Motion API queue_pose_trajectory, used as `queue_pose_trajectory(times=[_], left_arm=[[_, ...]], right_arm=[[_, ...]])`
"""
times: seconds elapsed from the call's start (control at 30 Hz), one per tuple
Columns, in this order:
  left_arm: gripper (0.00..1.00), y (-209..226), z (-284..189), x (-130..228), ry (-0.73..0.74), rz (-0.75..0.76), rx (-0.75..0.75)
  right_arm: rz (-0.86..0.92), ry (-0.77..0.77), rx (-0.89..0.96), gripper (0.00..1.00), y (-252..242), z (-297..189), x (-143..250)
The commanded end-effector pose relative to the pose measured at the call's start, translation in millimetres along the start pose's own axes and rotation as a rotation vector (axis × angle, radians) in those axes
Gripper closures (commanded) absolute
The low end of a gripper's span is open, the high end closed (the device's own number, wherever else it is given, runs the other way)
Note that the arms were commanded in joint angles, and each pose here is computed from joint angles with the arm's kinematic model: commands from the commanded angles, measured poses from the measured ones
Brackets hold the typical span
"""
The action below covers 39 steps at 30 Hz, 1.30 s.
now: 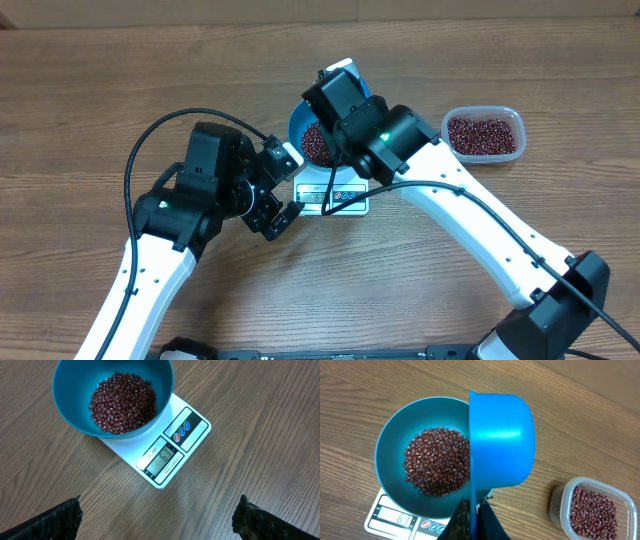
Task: Scoop item into bowl and weigh 150g on scale
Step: 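Tip the scoop further over the bowl to empty remaining beans, then move the empty scoop back over the bean tub with the right gripper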
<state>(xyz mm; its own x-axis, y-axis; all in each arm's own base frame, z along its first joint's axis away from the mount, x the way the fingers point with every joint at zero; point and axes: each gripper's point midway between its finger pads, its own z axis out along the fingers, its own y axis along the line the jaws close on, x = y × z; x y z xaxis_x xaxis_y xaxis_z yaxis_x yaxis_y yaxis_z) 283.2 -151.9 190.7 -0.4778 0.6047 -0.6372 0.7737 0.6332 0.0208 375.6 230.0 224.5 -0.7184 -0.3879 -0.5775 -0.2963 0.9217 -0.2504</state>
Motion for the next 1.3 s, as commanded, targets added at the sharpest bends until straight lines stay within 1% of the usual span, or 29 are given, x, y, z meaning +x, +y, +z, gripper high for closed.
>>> queue_pose_trajectory(times=[0.0, 0.17, 0.37, 0.53, 0.73, 0.97, 1.13, 1.27], left_arm=[[0.00, -3.2, 1.0, 2.6, 0.005, -0.018, 0.006], [0.01, -3.2, 1.0, 2.6, 0.005, -0.018, 0.006], [0.01, -3.2, 1.1, 2.6, 0.005, -0.019, 0.006], [0.00, -3.2, 1.0, 2.5, 0.005, -0.018, 0.006], [0.01, -3.2, 1.0, 2.5, 0.005, -0.019, 0.006], [0.00, -3.2, 1.1, 2.6, 0.005, -0.018, 0.006], [0.00, -3.2, 1.0, 2.5, 0.005, -0.019, 0.006], [0.00, -3.2, 1.0, 2.5, 0.005, -0.018, 0.006]], right_arm=[[0.015, -0.075, 0.020, 0.96, -7.4, -23.4, -16.4], [0.042, -0.081, 0.019, 0.96, -6.9, -23.7, -17.8], [0.179, -0.079, 0.019, 0.96, -11.1, -22.8, -17.9], [0.296, -0.050, 0.043, 0.96, -24.9, -22.8, -10.4], [0.372, -0.076, 0.193, 0.96, -71.5, -24.6, -10.5], [0.459, -0.031, 0.354, 0.96, -140.9, -15.6, 4.6], [0.553, 0.066, 0.433, 0.96, -189.7, -7.3, 33.5], [0.599, 0.170, 0.429, 0.96, -208.9, 2.0, 59.6]])
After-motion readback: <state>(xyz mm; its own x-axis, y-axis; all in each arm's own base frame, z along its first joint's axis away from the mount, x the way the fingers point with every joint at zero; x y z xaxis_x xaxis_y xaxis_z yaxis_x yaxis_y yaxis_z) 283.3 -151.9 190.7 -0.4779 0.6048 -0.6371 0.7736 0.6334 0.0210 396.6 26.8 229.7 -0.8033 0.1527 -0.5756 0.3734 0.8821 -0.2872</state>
